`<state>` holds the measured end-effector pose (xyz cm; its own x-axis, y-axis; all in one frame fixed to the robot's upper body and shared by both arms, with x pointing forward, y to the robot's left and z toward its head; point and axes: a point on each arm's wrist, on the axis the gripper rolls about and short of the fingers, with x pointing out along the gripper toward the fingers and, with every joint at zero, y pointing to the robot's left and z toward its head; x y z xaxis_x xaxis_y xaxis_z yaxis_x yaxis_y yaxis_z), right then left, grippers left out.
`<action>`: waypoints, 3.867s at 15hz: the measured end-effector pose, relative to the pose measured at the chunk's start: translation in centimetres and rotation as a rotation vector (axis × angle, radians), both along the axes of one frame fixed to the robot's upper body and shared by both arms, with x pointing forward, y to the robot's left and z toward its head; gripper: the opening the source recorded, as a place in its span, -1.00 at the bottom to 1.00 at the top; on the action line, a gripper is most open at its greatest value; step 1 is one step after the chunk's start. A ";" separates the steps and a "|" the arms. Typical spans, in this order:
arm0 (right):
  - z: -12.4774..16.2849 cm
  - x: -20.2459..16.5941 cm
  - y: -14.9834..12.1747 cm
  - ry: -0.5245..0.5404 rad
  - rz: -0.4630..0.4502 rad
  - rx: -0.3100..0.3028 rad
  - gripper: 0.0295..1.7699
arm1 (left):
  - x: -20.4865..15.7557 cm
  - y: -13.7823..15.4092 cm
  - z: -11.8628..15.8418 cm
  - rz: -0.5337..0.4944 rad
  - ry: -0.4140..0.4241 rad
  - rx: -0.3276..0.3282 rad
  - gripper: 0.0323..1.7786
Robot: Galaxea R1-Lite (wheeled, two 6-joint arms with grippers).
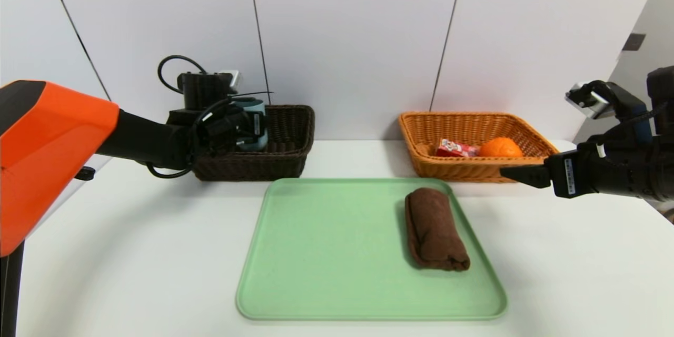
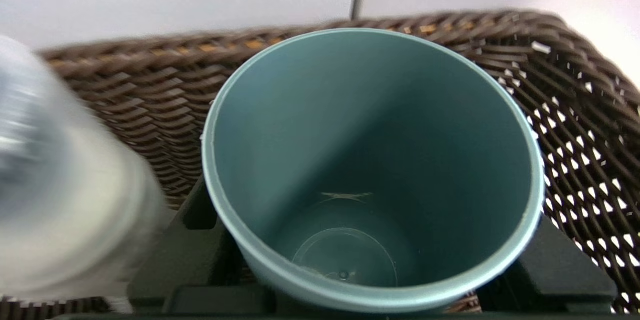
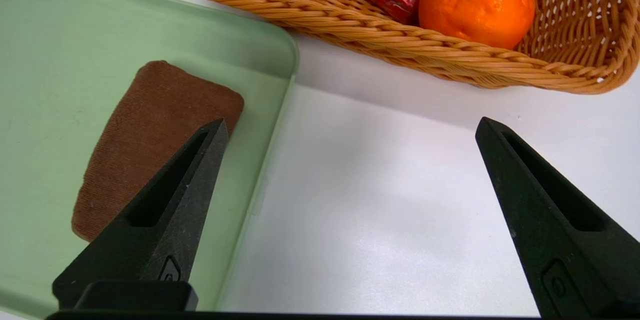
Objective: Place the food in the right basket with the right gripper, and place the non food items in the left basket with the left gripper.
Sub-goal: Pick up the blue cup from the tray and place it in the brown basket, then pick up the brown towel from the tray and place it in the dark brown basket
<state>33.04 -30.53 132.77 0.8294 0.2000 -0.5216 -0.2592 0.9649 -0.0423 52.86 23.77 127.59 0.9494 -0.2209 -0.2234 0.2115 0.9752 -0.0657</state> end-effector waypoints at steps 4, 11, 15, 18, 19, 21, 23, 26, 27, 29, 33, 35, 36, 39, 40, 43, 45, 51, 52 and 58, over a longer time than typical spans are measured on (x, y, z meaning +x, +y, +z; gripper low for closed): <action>-0.1 0.0 0.0 0.002 -0.001 0.001 0.93 | 0.3 0.0 -0.8 0.002 0.017 0.008 0.31; -0.1 -0.3 -0.1 0.003 -0.001 -0.001 0.93 | 0.7 -0.1 -1.3 0.003 0.012 0.008 0.31; 0.0 -0.4 -0.1 0.000 0.002 -0.002 0.93 | 1.0 -0.1 -1.9 0.003 -0.010 0.012 0.41; 0.0 -0.4 -0.1 0.000 0.002 -0.002 0.93 | 1.1 -0.1 -2.0 0.003 -0.007 0.012 0.57; 0.0 -0.4 -0.1 0.000 0.002 -0.002 0.93 | 1.1 -0.1 -2.0 0.003 -0.007 0.012 0.61; 0.0 -0.4 -0.1 0.000 0.006 -0.003 0.93 | 1.0 -0.1 -1.9 0.003 -0.008 0.011 0.68; 0.0 -0.4 -0.1 -0.001 0.009 -0.003 0.93 | 0.7 0.0 -1.0 0.004 -0.023 0.008 0.73; 0.0 -0.4 0.0 -0.001 0.010 -0.006 0.93 | -1.0 0.2 2.5 0.002 -0.072 -0.002 0.79; -0.1 -0.3 0.0 0.000 0.008 -0.004 0.93 | -1.8 0.2 4.0 -0.002 -0.083 -0.004 0.80; -0.1 -0.3 0.0 0.003 0.005 0.000 0.93 | -4.3 0.0 7.8 -0.013 -0.101 -0.012 0.83; -0.3 -0.3 0.0 0.012 0.000 0.003 0.93 | -11.2 -3.9 13.5 -0.062 -0.018 -0.014 0.86; -0.3 -0.3 -0.1 0.018 -0.003 0.001 0.93 | -14.7 -6.7 15.1 -0.098 0.069 -0.072 0.88; -0.4 -0.3 -0.1 0.020 -0.005 0.001 0.93 | -16.1 -8.0 15.8 -0.119 0.121 -0.113 0.88; -0.4 -0.3 -0.7 0.029 -0.038 0.009 0.93 | -18.6 -11.7 16.1 -0.161 0.299 -0.206 0.88; -0.4 -0.2 -0.9 0.030 -0.057 0.019 0.93 | -18.7 -13.0 15.8 -0.157 0.340 -0.217 0.88; -0.4 0.0 -2.0 0.035 -0.118 0.033 0.93 | -18.3 -17.1 13.3 -0.126 0.399 -0.173 0.90; -0.7 0.0 -2.6 0.043 -0.143 0.035 0.93 | -18.5 -20.2 11.1 -0.129 0.426 -0.156 0.90; -1.4 -0.1 -3.6 0.062 -0.185 0.037 0.93 | -20.4 -25.5 7.4 -0.180 0.491 -0.194 0.90; -1.5 -0.2 -3.7 0.067 -0.186 0.037 0.93 | -20.7 -26.1 7.1 -0.183 0.498 -0.206 0.90; -1.9 -0.5 -3.7 0.079 -0.188 0.036 0.93 | -21.2 -29.3 4.0 -0.147 0.448 -0.195 0.90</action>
